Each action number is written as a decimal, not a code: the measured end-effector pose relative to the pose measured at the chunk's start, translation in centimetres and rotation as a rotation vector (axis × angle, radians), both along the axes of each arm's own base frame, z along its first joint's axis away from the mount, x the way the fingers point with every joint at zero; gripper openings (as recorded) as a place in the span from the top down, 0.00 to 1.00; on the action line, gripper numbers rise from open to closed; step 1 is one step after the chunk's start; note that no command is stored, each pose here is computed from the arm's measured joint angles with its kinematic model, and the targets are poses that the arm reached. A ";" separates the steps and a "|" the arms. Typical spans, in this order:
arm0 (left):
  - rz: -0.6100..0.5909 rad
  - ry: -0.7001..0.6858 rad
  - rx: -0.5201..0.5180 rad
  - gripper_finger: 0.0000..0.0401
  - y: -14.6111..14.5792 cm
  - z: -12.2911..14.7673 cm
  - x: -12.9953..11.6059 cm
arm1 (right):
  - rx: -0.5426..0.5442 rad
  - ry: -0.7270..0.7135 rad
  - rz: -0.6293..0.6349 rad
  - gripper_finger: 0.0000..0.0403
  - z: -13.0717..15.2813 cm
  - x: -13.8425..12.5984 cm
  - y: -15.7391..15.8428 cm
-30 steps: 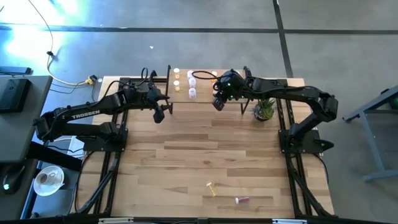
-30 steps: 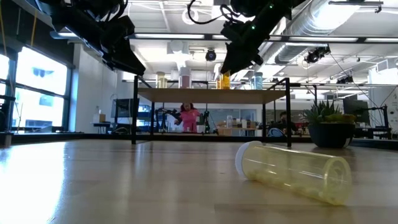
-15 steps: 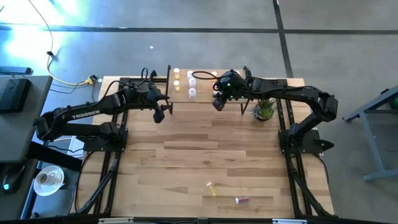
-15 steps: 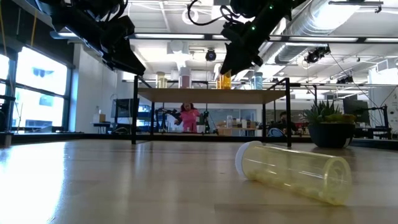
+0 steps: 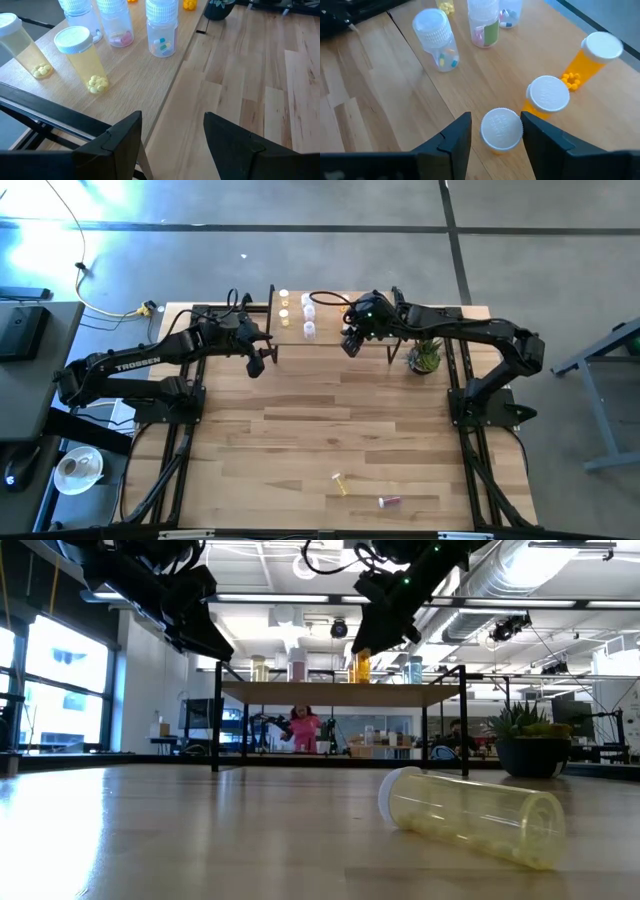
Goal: Pick and place medicine bottles onto shelf by color
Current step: Put the orange pill bottle on the shelf aligned with the other orange pill bottles, then put the yellow pill bottle on the shelf aligned with the other yellow pill bottles
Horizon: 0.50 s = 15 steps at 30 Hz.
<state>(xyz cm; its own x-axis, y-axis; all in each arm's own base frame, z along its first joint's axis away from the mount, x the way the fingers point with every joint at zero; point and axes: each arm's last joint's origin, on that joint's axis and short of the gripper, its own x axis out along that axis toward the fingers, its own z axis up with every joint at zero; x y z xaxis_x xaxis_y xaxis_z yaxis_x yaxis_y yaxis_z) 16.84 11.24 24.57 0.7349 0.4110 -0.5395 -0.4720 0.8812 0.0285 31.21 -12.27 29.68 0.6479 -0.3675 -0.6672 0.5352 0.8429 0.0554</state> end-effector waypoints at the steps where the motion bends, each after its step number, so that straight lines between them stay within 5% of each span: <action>1: 0.000 0.000 0.000 0.49 0.0 0.0 0.0 | -0.002 -0.005 0.000 0.60 0.2 -0.1 0.0; 15: 0.001 0.000 -0.001 0.49 0.0 0.0 0.0 | 0.000 -0.064 0.093 0.60 2.9 -1.4 3.8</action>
